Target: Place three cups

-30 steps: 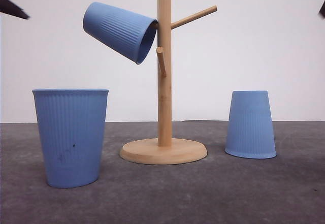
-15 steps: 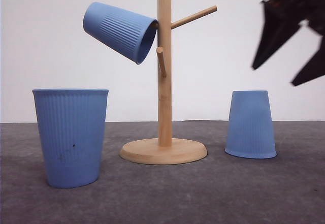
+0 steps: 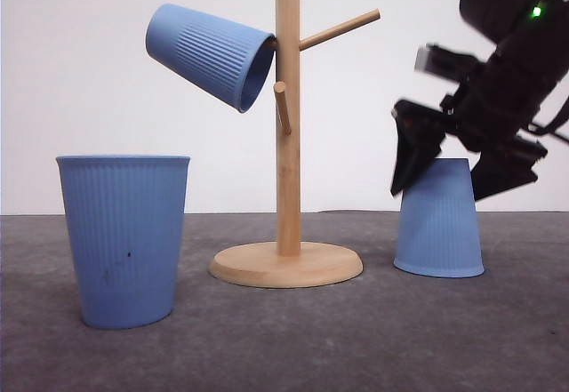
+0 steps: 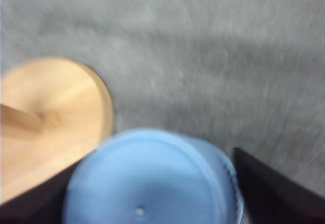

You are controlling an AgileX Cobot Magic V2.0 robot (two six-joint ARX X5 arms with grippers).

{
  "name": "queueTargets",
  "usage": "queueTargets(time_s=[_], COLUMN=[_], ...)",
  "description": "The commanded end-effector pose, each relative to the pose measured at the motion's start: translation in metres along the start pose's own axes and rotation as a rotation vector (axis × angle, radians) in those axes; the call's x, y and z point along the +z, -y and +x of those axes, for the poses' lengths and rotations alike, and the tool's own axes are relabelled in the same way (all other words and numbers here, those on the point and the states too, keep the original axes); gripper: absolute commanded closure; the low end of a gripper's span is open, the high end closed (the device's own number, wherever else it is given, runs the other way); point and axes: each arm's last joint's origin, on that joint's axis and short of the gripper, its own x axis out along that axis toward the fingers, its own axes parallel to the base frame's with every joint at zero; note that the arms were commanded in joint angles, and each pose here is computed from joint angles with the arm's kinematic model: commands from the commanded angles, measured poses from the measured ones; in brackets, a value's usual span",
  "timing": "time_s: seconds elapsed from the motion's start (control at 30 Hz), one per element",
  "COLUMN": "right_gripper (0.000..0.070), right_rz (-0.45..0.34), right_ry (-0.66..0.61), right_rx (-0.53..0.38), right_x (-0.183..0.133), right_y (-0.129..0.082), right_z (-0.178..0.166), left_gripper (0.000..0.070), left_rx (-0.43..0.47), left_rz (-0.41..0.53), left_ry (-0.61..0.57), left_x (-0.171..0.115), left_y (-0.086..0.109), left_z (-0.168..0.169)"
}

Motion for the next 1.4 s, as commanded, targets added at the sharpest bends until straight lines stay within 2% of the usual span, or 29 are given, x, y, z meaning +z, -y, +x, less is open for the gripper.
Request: queueTargets(time_s=[0.0,0.07,0.37,0.53,0.67,0.8,0.9,1.03,1.2,1.37], right_gripper=[0.0356,0.0386,0.0379,0.0379,0.0379,0.0379,0.0377,0.0353,0.0353,0.0353], right_rz=[-0.019,-0.017,0.01,0.032,0.085,0.169,0.225,0.293,0.37,0.429], right_ry=[0.007,-0.002,-0.022,0.115,0.259,0.406,0.462,0.461,0.446,0.436], right_rx=[0.002,0.015,0.043,0.101,0.147,0.286,0.383,0.507,0.576,0.674], right_x=[0.005,0.005,-0.001,-0.01,-0.018,-0.016,-0.006,0.008,0.025,0.039], right_y=[-0.002,-0.004,-0.009,-0.006,-0.001,0.007,0.014,0.025,0.037,0.04], right_z=[0.001,-0.006,-0.084,-0.137,-0.172,-0.193,-0.196,-0.187,-0.158,-0.131], left_gripper=[0.0189,0.0189,0.0189,0.0189,0.0189,0.0189,0.0189,0.0189,0.0189,0.0189], left_rx=[0.001,0.003,0.004,0.003,0.003,0.003,0.003,0.003,0.003,0.002], left_rz=[0.004,0.003,0.004,0.004,0.004,0.004,0.004,0.004,0.004,0.005], left_ry=[0.014,0.014,0.015,0.015,0.015,0.015,0.015,0.015,0.015,0.015], left_x=[0.003,0.003,0.003,0.003,0.003,0.003,0.003,0.003,0.003,0.003], left_y=[0.001,0.001,0.001,0.001,0.001,0.001,0.001,0.001,0.001,0.001], left_z=[-0.001,-0.001,-0.001,-0.001,-0.001,-0.001,-0.001,-0.001,-0.001,-0.001])
